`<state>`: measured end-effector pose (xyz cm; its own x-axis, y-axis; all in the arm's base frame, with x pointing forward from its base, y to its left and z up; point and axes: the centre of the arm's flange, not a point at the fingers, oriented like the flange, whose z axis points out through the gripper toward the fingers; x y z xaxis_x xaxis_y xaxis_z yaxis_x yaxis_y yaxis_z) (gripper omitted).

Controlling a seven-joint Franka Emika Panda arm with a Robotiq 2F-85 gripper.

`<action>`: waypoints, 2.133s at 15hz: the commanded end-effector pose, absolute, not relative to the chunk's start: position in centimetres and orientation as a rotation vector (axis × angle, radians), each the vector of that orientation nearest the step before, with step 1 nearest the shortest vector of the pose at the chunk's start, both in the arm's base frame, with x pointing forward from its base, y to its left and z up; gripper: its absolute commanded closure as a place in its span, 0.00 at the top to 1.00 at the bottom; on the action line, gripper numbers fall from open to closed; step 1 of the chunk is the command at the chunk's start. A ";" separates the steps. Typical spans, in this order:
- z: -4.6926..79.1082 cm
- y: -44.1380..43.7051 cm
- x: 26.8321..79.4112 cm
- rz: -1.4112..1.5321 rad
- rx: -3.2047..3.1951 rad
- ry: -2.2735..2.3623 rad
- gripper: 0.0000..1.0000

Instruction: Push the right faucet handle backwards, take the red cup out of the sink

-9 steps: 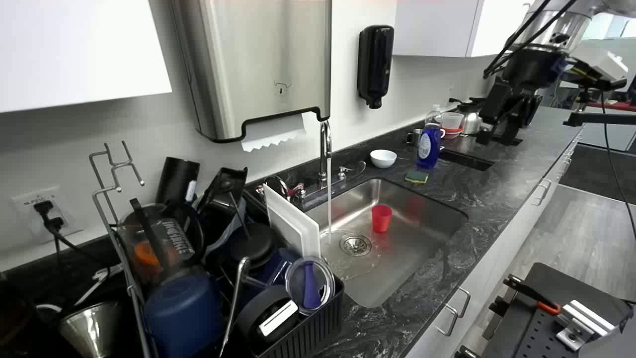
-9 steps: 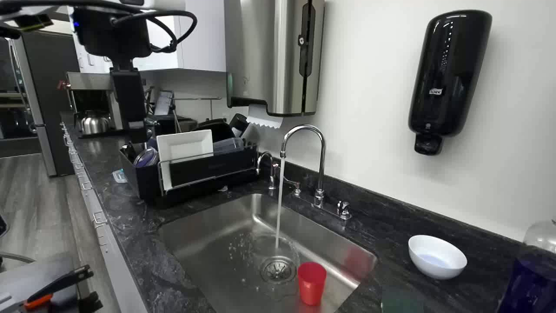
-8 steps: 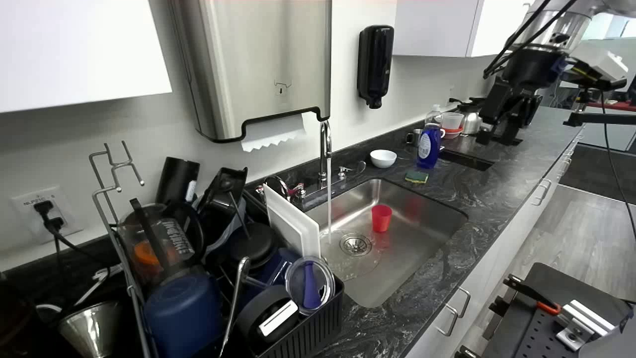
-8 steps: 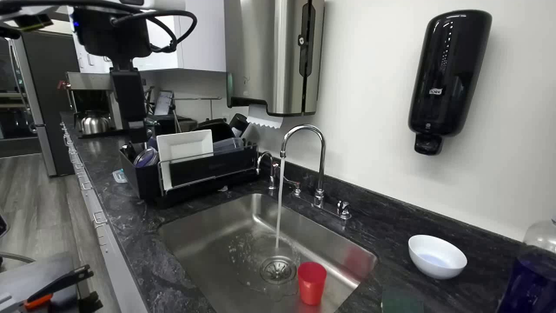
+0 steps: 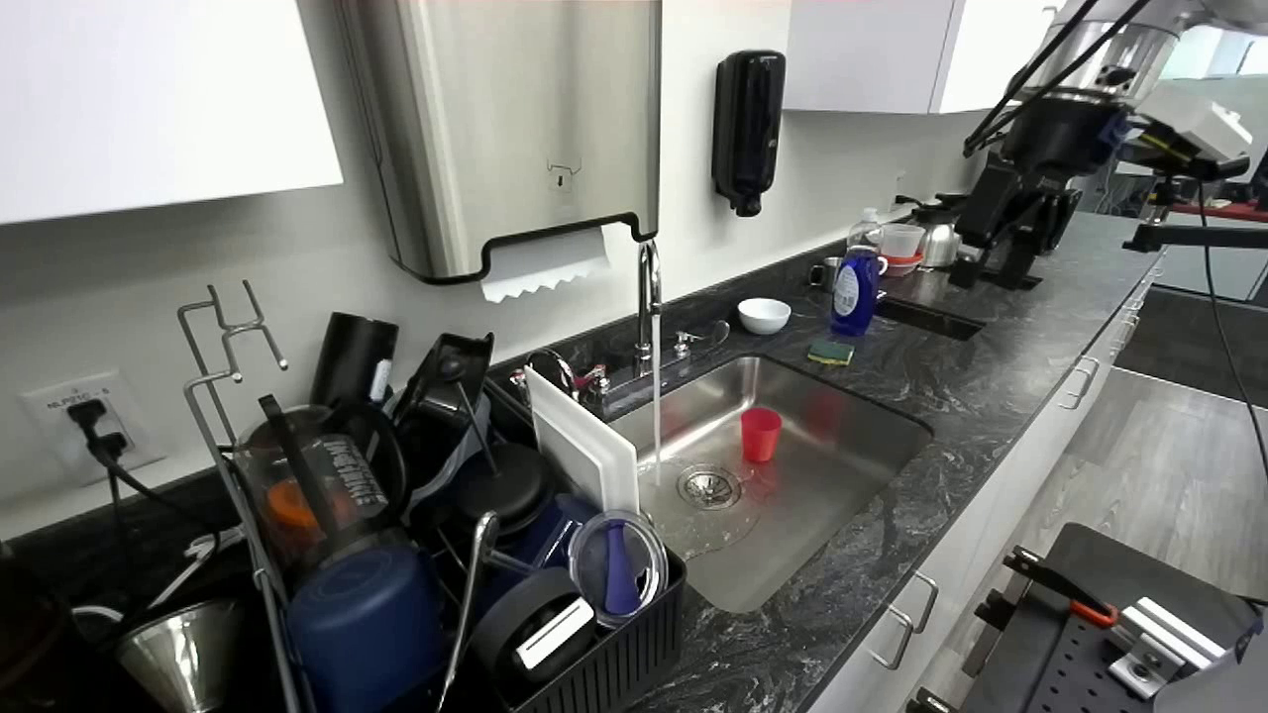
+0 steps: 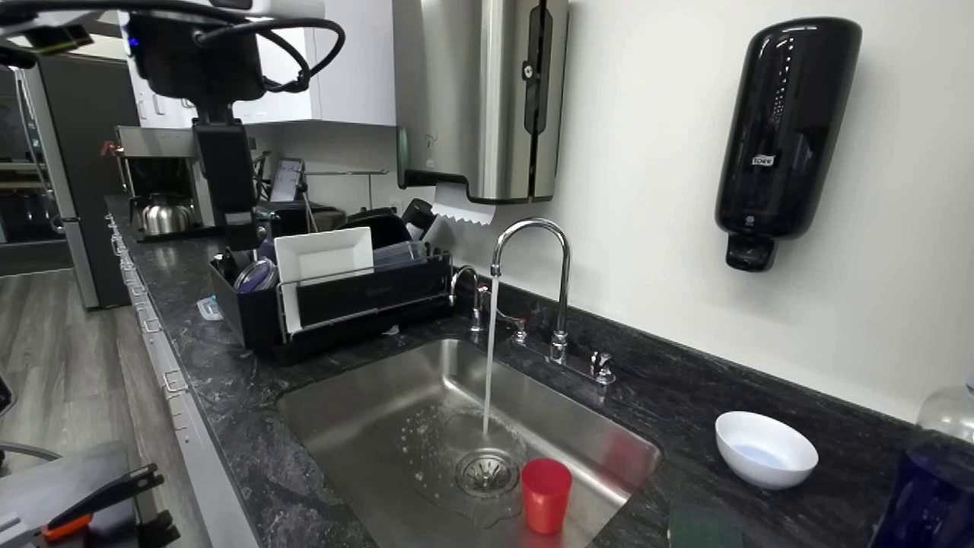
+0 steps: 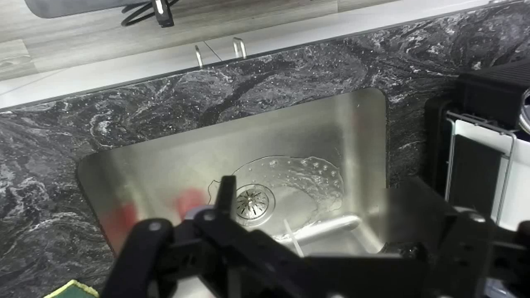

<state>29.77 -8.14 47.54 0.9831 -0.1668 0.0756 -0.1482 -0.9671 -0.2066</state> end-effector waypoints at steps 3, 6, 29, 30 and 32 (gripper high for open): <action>46.8 -8.2 30.5 -0.107 -2.925 0.194 1.00; 45.6 -8.3 32.1 -0.074 -2.934 0.106 1.00; 37.1 -19.2 51.2 -0.040 -2.887 -0.431 1.00; 37.1 -19.4 51.7 -0.036 -2.890 -0.454 1.00; 37.0 -19.1 52.7 -0.036 -2.898 -0.478 1.00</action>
<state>50.92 -18.61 36.94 0.9582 0.2767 0.0729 0.2856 -0.9408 -0.1824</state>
